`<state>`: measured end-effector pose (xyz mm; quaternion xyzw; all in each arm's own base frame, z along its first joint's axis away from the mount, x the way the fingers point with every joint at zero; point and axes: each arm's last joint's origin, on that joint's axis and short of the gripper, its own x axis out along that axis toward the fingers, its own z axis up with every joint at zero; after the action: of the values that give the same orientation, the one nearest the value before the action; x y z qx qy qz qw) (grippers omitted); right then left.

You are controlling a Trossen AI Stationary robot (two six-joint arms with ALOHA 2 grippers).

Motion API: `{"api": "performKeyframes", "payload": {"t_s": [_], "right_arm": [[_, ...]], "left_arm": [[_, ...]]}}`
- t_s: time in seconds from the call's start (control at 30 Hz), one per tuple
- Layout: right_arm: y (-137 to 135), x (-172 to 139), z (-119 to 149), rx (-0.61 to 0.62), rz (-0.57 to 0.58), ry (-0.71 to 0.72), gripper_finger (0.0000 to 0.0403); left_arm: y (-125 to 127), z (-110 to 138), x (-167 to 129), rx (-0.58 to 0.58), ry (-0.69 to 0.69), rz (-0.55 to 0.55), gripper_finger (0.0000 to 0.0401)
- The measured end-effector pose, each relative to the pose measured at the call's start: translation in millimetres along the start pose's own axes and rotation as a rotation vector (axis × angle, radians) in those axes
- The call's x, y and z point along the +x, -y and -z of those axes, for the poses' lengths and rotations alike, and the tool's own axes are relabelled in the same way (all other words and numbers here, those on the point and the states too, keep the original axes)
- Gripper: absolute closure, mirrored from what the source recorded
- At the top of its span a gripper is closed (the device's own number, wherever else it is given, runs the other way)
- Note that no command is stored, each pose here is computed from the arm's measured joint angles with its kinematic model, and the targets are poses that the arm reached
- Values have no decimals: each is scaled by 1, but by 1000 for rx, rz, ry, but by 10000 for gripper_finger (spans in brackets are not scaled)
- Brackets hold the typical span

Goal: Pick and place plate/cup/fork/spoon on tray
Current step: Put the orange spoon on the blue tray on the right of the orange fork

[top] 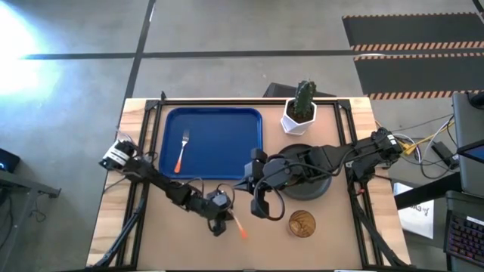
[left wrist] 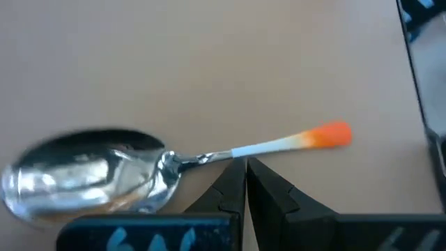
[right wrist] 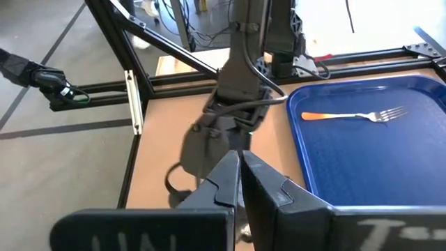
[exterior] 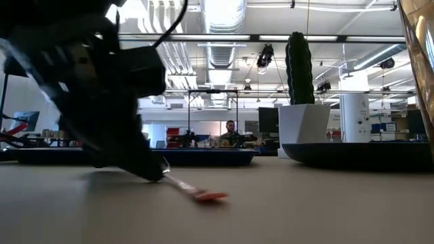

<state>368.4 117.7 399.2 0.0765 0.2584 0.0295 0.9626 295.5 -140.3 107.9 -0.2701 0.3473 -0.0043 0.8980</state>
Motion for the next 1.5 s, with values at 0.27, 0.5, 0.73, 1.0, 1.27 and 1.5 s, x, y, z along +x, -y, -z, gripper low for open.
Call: {"api": "performKeyframes", "payload": {"t_s": [0.27,0.5,0.73,1.0,1.27,1.5], "right_arm": [[0,0,1,0,2,-8,394],[0,0,2,1,-5,-23,394],[1,-2,15,89,14,-156,394],[-6,4,32,159,60,-272,394],[-12,53,68,224,114,-469,347],[-12,102,107,292,169,-620,282]], "left_arm": [[-1,-26,1,43,84,7,401],[31,-56,-18,170,195,106,401],[55,-84,-92,287,298,70,401],[68,-91,-214,360,544,13,401],[67,-86,-276,482,704,14,401],[65,-83,-276,514,699,-4,401]]}}
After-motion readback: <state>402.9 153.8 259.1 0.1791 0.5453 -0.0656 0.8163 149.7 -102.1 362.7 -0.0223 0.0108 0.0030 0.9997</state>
